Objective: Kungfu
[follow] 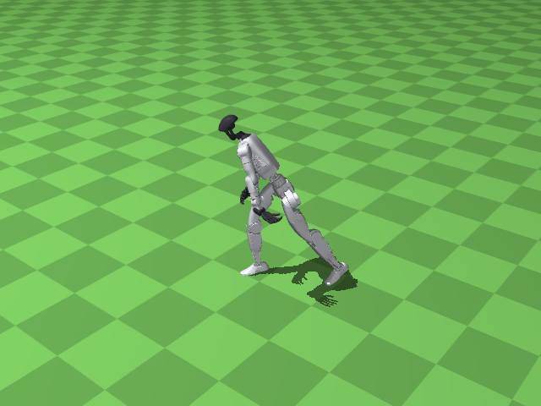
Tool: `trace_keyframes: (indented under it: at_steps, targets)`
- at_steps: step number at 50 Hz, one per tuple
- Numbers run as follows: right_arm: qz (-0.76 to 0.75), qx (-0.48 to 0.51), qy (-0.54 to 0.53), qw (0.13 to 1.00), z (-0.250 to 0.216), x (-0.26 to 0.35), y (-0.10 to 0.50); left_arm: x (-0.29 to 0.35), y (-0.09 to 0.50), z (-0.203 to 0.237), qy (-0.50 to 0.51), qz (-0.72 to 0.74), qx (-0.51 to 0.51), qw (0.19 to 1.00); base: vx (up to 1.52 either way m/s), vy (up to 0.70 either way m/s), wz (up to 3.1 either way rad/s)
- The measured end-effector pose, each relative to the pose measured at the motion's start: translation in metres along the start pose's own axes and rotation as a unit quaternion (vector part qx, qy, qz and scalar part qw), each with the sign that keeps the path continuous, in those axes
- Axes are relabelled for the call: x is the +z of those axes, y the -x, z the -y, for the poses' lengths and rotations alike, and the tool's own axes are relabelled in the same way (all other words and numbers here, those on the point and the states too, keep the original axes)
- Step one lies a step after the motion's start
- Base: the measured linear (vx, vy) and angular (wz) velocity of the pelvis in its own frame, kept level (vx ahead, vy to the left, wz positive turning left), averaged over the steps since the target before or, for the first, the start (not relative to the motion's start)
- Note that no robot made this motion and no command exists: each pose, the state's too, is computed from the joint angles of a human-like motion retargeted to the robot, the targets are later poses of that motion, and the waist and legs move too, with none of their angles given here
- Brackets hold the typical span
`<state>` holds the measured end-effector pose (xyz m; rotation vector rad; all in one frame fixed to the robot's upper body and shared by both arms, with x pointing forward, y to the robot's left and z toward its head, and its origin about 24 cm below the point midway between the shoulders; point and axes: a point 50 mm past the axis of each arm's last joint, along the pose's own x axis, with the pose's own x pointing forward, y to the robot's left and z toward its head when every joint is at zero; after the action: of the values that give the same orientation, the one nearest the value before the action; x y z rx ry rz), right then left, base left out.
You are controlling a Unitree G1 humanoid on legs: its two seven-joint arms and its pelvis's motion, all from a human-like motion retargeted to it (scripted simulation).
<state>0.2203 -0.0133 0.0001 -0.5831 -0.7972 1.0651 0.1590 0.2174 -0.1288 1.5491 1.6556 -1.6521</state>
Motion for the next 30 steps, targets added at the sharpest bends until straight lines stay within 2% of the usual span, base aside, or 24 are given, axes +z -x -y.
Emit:
trace_keyframes:
  at_steps: [8,14,17,25,30]
  targets:
    - [-0.008,-0.003,0.021,1.000,0.015,-0.005,-0.006,-0.020,0.010,-0.010,0.041,-0.018,0.053,0.998,-0.03,-0.07,0.58]
    - [-0.028,0.044,0.016,0.999,0.022,-0.010,-0.012,-0.045,0.021,-0.021,0.071,-0.023,0.139,0.987,0.04,-0.13,0.54]
    - [-0.040,0.036,0.004,0.999,0.038,-0.013,-0.016,-0.053,0.028,-0.027,0.098,-0.020,0.195,0.976,0.09,-0.05,0.80]
    - [-0.068,-0.099,-0.056,0.991,0.099,-0.018,-0.012,-0.063,0.033,-0.035,0.246,0.061,0.388,0.886,0.08,0.08,1.30]
    - [-0.066,-0.272,-0.201,0.939,0.155,-0.025,0.003,-0.065,0.048,-0.042,0.304,0.200,0.429,0.827,-0.03,0.10,2.00]
